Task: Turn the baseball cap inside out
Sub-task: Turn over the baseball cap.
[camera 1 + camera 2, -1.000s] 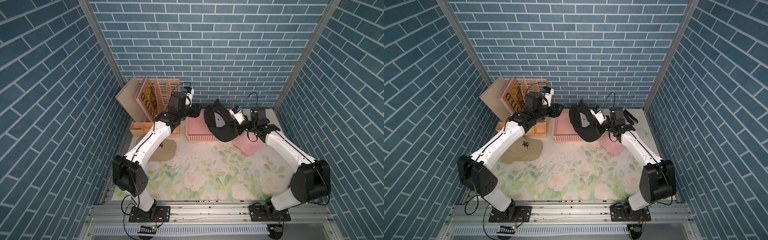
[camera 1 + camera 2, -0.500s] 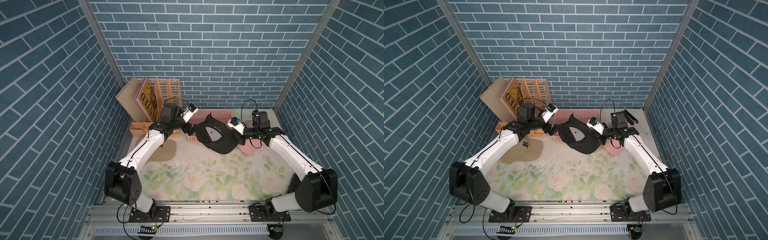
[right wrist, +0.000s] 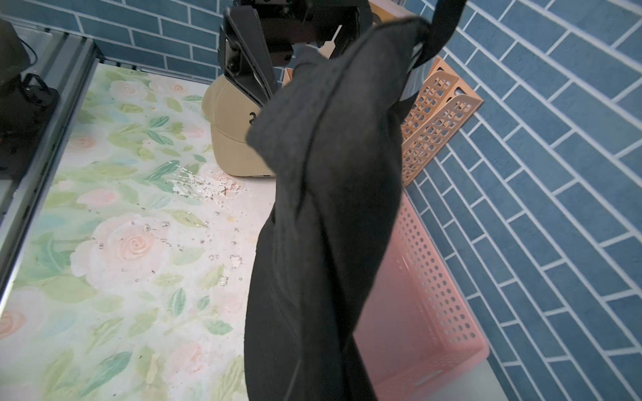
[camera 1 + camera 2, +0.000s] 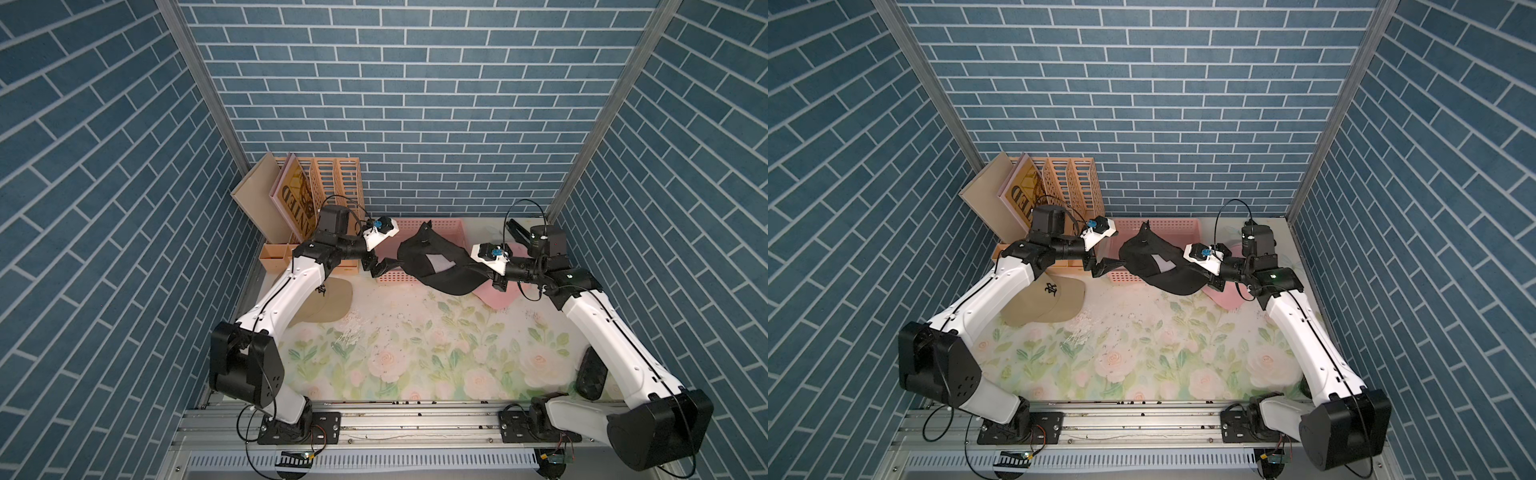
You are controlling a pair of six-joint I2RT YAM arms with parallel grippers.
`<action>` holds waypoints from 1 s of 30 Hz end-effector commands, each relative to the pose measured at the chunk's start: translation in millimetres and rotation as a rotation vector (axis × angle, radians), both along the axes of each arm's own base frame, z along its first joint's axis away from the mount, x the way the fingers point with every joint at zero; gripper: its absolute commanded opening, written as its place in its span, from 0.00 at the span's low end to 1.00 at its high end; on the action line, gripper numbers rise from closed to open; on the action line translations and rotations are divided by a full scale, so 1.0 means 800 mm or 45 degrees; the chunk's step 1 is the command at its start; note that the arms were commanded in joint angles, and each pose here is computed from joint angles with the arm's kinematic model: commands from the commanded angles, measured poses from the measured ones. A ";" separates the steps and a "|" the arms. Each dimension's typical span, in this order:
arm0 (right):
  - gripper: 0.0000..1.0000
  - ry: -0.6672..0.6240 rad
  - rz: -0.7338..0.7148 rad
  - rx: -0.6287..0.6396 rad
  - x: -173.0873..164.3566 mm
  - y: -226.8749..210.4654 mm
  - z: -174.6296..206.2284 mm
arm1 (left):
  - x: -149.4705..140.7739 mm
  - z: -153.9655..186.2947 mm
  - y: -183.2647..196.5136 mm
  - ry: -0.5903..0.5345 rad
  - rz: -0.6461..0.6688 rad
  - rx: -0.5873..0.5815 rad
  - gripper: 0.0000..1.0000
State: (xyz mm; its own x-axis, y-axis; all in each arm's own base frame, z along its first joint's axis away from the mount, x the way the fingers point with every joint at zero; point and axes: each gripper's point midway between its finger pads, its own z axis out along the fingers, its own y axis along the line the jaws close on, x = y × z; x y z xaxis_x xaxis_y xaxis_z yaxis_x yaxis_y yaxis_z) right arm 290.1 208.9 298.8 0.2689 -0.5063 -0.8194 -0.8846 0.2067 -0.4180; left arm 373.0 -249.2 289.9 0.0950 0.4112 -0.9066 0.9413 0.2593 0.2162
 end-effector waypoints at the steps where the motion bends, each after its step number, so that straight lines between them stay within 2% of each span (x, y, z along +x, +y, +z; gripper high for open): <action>1: 0.00 -0.072 -0.027 -0.063 0.001 0.002 -0.006 | -0.014 0.038 -0.013 -0.129 -0.172 -0.037 1.00; 5: 0.00 -0.094 -0.097 -0.210 0.009 0.012 -0.031 | -0.037 0.054 -0.034 -0.135 -0.327 -0.098 1.00; 10: 0.00 -0.132 -0.134 -0.293 0.017 0.017 -0.046 | -0.058 0.024 -0.059 -0.166 -0.387 -0.058 1.00; 14: 0.00 -0.142 -0.169 -0.413 0.019 0.015 -0.068 | -0.055 -0.005 -0.052 -0.141 -0.410 0.065 1.00; 20: 0.00 -0.182 -0.227 -0.489 0.020 0.003 -0.084 | -0.035 0.002 -0.034 -0.212 -0.345 0.089 1.00; 25: 0.00 -0.249 -0.247 -0.654 0.014 0.005 -0.101 | -0.007 -0.042 -0.031 -0.173 -0.280 0.208 1.00; 30: 0.00 -0.283 -0.168 -0.606 -0.001 0.029 -0.087 | -0.011 -0.076 -0.053 -0.157 -0.343 0.292 1.00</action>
State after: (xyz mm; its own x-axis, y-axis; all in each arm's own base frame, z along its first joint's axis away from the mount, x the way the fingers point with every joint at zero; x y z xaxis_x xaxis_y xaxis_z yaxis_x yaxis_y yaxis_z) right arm 290.2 227.6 212.5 0.2772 -0.8560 -0.4364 -0.7812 0.0636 -0.6211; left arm 368.4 -283.8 242.2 0.3094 0.5101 -0.8025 0.9372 -0.0205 0.3482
